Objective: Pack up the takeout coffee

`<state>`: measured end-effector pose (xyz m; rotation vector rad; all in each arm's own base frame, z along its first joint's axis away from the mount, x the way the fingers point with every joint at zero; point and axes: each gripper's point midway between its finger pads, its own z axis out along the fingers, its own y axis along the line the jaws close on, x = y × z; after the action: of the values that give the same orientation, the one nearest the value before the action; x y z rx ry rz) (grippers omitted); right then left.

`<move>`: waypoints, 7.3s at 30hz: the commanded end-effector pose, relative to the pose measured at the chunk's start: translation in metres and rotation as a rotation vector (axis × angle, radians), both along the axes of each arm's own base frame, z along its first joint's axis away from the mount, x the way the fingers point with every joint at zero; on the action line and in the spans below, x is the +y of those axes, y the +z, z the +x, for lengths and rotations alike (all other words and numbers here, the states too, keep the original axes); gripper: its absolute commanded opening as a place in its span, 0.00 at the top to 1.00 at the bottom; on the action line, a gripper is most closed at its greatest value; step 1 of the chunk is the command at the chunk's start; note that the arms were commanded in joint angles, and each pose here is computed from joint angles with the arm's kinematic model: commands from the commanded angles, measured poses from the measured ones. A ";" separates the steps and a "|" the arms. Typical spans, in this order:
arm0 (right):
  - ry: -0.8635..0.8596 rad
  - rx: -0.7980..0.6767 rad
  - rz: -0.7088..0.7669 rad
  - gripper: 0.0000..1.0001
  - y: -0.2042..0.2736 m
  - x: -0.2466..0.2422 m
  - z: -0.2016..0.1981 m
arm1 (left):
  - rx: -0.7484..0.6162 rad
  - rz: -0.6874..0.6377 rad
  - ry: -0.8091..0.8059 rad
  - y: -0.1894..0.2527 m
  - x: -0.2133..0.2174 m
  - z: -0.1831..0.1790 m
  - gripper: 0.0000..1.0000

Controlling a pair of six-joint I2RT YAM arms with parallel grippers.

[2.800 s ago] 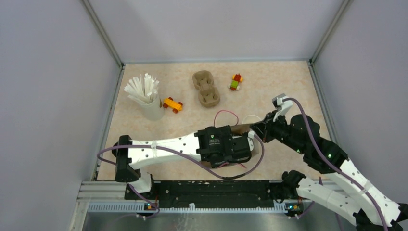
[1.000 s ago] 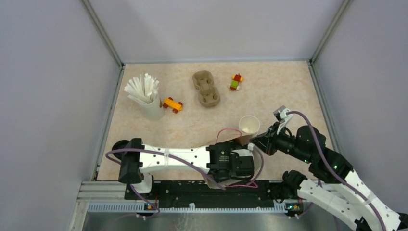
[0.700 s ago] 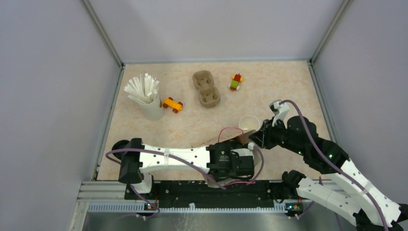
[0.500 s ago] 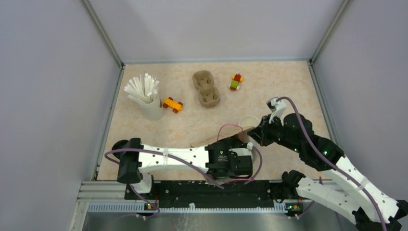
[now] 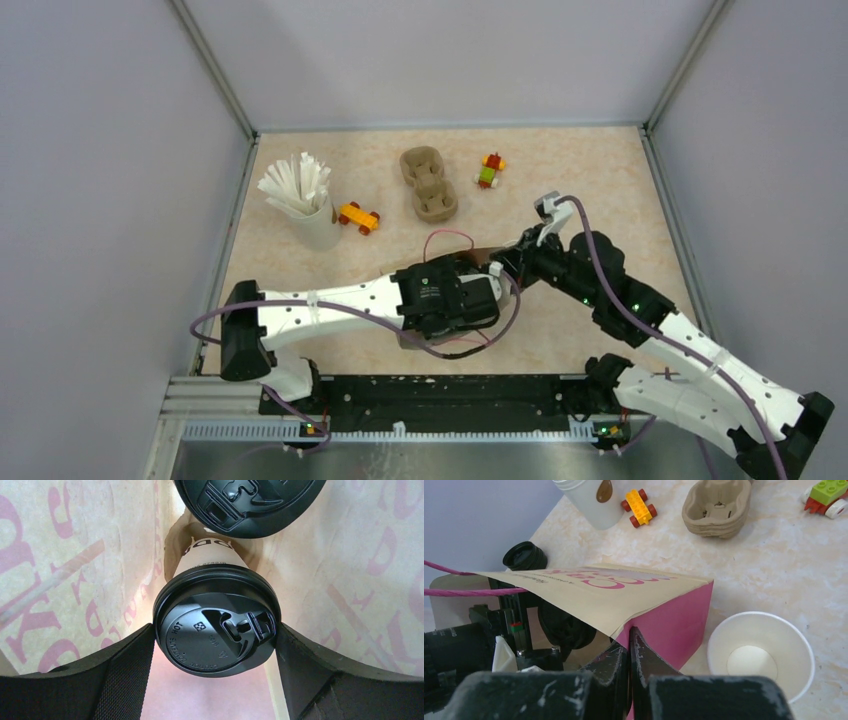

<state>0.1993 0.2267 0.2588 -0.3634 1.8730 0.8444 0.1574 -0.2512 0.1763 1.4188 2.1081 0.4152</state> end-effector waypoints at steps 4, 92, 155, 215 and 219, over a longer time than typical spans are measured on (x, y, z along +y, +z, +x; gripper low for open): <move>0.042 -0.091 0.029 1.00 0.004 -0.005 -0.008 | -0.002 -0.063 -0.022 -0.001 0.005 -0.002 0.69; 0.071 0.032 -0.076 0.80 -0.031 0.003 -0.007 | 0.034 0.024 -0.297 -0.027 -0.011 0.020 0.71; 0.114 0.134 -0.054 0.80 -0.045 0.009 -0.022 | -0.086 0.071 -0.287 -0.001 0.002 0.036 0.76; 0.131 0.166 -0.036 1.00 -0.055 0.022 -0.016 | -0.196 0.202 -0.321 0.023 0.042 0.065 0.76; 0.140 0.166 -0.034 1.00 -0.053 0.023 -0.017 | -0.218 0.226 -0.341 0.024 0.043 0.071 0.76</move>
<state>0.1757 0.2420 0.1747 -0.4451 2.1237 0.9205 0.2172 -0.2090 0.1838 1.7913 1.7073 0.6216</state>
